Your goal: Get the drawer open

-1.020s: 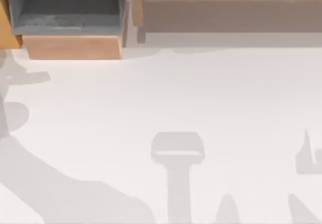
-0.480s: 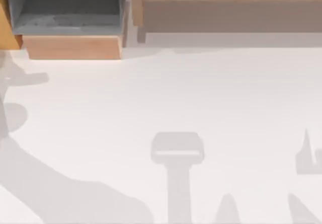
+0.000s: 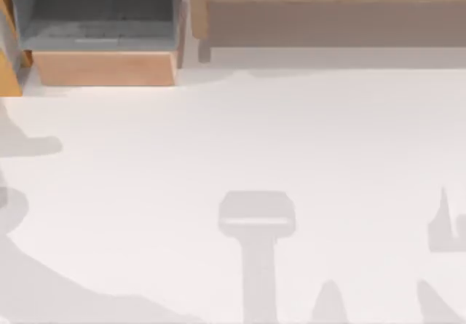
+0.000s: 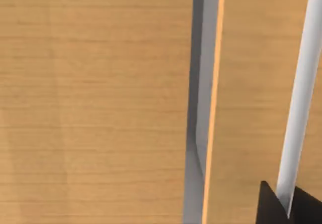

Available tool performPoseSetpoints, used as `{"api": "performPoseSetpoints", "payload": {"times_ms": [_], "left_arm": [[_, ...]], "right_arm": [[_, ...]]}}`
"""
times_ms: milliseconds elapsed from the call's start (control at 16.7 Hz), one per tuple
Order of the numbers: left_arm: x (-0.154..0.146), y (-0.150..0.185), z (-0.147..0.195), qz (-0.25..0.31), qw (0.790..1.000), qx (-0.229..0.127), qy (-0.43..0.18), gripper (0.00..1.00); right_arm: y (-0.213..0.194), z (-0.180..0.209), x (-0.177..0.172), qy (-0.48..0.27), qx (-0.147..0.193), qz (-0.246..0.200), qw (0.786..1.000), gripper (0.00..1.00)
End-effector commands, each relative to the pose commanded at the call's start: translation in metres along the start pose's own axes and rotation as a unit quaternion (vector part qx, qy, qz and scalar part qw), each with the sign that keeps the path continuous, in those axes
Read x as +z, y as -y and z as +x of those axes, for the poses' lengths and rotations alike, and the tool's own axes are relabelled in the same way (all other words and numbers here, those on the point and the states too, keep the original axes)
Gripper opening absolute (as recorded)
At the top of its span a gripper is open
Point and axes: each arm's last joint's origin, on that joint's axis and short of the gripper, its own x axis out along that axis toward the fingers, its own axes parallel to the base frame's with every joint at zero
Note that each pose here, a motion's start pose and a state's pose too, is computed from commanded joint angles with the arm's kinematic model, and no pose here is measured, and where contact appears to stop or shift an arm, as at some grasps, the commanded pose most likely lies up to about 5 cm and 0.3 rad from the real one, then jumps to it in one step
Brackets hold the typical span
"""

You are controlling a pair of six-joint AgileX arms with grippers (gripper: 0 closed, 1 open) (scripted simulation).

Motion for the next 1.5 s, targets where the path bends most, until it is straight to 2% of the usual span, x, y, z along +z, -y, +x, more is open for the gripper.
{"api": "performPoseSetpoints", "payload": {"times_ms": [420,900,1260,1500], "left_arm": [[0.000,0.002,-0.008,-0.001,1.000,-0.003,0.000,0.00],[0.000,0.004,-0.064,-0.002,1.000,-0.004,0.000,0.00],[0.000,0.003,-0.067,-0.001,1.000,-0.003,0.000,0.00],[-0.001,0.004,-0.093,0.000,1.000,-0.003,0.000,0.00]], "right_arm": [[0.000,0.000,0.000,0.000,0.000,0.000,1.000,1.00],[0.000,0.000,0.000,0.000,0.000,0.000,1.000,1.00],[0.000,0.000,0.000,0.000,0.000,0.000,1.000,1.00],[0.000,0.000,0.000,0.000,0.000,0.000,1.000,1.00]]}}
